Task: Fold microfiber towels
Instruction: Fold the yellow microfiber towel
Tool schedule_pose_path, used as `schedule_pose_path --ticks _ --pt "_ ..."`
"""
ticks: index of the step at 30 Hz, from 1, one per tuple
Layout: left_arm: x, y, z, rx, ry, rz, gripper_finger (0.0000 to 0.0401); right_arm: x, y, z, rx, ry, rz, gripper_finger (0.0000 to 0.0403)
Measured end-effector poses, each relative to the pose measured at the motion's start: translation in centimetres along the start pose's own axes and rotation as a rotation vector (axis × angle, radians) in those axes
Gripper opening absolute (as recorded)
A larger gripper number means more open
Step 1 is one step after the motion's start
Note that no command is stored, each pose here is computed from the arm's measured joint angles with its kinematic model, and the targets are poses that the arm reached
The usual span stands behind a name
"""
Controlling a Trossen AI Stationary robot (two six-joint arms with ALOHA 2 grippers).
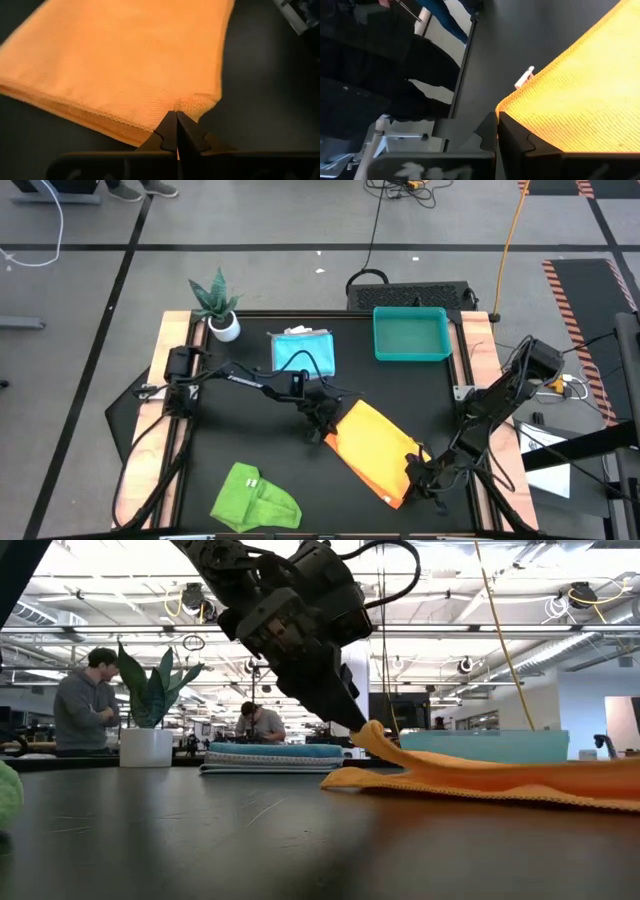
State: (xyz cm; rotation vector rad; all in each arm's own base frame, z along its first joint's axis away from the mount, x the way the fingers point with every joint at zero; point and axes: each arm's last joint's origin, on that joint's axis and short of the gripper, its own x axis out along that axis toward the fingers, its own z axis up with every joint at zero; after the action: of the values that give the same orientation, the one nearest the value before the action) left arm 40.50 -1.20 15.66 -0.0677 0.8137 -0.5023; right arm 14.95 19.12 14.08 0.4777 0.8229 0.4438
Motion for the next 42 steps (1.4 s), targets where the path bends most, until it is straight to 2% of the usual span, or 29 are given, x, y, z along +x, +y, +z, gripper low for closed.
schedule_pose_path --ticks 3,6,8,13,16,19,23,26,29,32,35,38,42 --pt "0.2 -0.3 0.0 0.007 0.012 0.004 0.0000 0.6 -0.2 -0.2 0.000 0.003 -0.004 0.0000" --pt "0.3 -0.5 -0.3 0.001 0.052 0.071 0.0006 1.1 -0.4 -0.6 0.010 0.013 -0.016 0.0000" --pt "0.4 -0.5 -0.5 -0.007 0.076 0.107 0.0015 1.4 -0.6 -0.8 0.024 0.022 -0.028 0.0000" --pt "-0.2 -0.7 -0.7 -0.036 0.114 0.117 0.0050 1.9 -0.8 -1.1 0.027 0.026 -0.033 0.0000" --pt "-1.4 -0.7 -0.1 -0.045 0.098 0.144 0.0070 2.1 -0.9 -1.1 0.029 0.027 -0.035 0.0000" --pt "-2.9 -0.7 1.2 -0.053 0.006 0.159 0.0081 2.1 -0.9 -1.1 0.036 0.025 -0.034 0.0000" --pt "-2.7 -1.4 2.3 -0.063 -0.097 0.127 0.0073 2.1 -0.7 -1.0 0.028 0.012 -0.021 0.0000" --pt "-0.9 -1.9 2.6 -0.065 -0.160 0.106 0.0058 2.1 -0.9 -1.0 0.027 0.019 -0.031 0.0000" --pt "1.2 -2.3 2.2 -0.085 -0.166 0.103 0.0037 2.1 -1.1 -1.1 0.027 0.026 -0.049 0.0000" --pt "2.6 -2.4 1.1 -0.102 -0.103 0.178 0.0009 2.1 -1.1 -1.0 0.023 0.022 -0.051 0.0000" --pt "3.0 -2.0 0.4 -0.131 -0.055 0.207 0.0008 2.1 -1.1 -1.0 0.021 0.024 -0.053 0.0000" --pt "2.8 -1.8 -0.2 -0.160 -0.002 0.210 0.0010 2.1 -1.1 -1.0 0.025 0.024 -0.051 0.0000" --pt "2.8 -2.0 -0.9 -0.186 0.071 0.151 0.0003 2.1 -1.1 -1.0 0.026 0.023 -0.048 0.0000"
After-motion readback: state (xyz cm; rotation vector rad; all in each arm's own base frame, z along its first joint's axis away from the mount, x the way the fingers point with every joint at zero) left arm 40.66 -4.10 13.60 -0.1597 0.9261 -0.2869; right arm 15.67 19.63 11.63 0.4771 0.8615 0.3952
